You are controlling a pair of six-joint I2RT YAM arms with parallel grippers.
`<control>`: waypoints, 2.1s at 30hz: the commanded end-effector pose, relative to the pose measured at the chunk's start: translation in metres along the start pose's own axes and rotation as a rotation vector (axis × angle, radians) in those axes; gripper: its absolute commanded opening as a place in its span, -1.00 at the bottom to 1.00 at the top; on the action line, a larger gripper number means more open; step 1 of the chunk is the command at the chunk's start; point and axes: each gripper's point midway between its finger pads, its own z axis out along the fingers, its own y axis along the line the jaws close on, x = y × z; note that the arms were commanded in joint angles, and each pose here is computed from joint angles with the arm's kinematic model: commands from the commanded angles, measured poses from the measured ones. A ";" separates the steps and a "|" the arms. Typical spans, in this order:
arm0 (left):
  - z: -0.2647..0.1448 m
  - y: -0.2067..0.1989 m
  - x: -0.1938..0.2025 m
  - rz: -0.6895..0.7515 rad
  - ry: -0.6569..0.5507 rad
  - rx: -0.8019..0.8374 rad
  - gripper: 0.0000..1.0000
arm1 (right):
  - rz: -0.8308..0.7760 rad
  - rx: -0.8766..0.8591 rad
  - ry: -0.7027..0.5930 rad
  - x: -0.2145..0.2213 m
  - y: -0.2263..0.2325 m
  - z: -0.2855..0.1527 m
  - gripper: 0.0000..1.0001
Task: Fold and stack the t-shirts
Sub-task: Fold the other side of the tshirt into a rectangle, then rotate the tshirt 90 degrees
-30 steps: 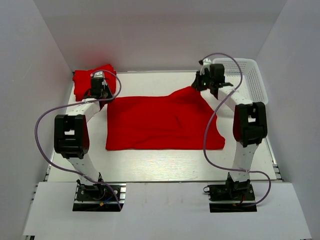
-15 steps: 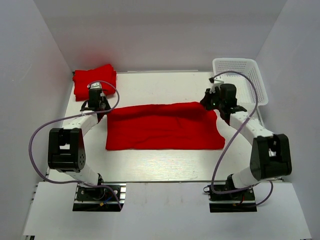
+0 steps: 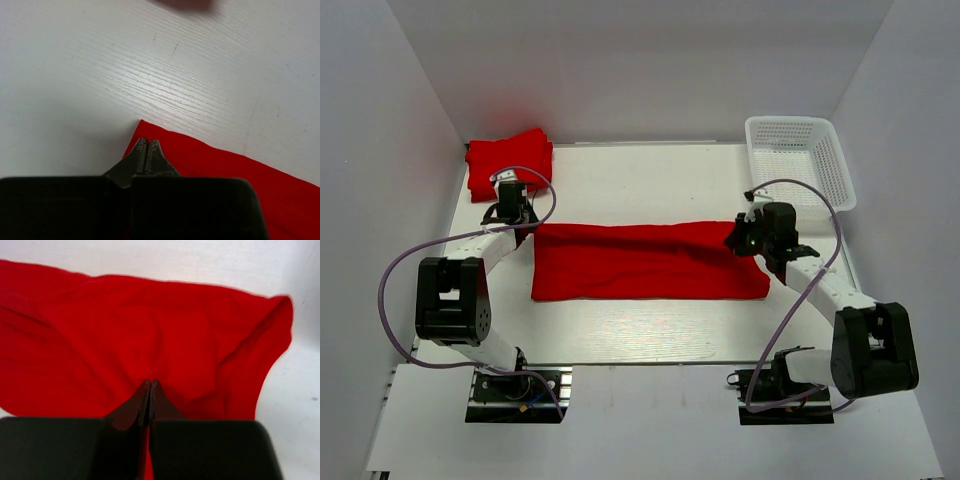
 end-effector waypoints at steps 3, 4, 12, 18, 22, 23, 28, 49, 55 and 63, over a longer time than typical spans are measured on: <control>-0.003 0.004 -0.006 -0.010 -0.028 -0.027 -1.00 | 0.047 -0.052 0.014 0.012 0.013 -0.013 -1.00; -0.002 0.005 -0.007 -0.019 -0.031 -0.035 -1.00 | 0.058 -0.072 0.039 0.022 0.017 -0.014 -1.00; -0.011 0.018 0.014 -0.028 0.058 -0.097 -0.63 | 0.162 -0.076 0.204 0.074 0.020 -0.025 -0.66; -0.038 0.060 0.012 -0.088 0.086 -0.340 1.00 | 0.170 -0.089 0.282 0.082 0.030 -0.046 0.81; -0.058 0.061 -0.022 -0.139 0.017 -0.383 1.00 | 0.110 -0.087 0.200 0.050 0.029 -0.046 0.81; -0.061 0.055 -0.027 -0.151 0.012 -0.350 1.00 | 0.105 -0.085 0.178 0.042 0.028 -0.044 0.81; -0.051 -0.001 -0.046 -0.105 -0.035 -0.062 1.00 | 0.050 -0.120 0.036 -0.009 0.033 -0.024 0.81; 0.003 -0.051 0.078 -0.027 0.321 0.234 1.00 | -0.005 -0.137 0.090 -0.031 0.013 0.064 0.81; 0.006 -0.040 0.084 -0.018 0.333 0.172 1.00 | -0.009 -0.269 0.143 -0.019 0.031 0.069 0.81; 0.009 -0.034 0.082 -0.022 0.331 0.146 1.00 | 0.019 -0.426 0.171 -0.012 0.061 0.048 0.17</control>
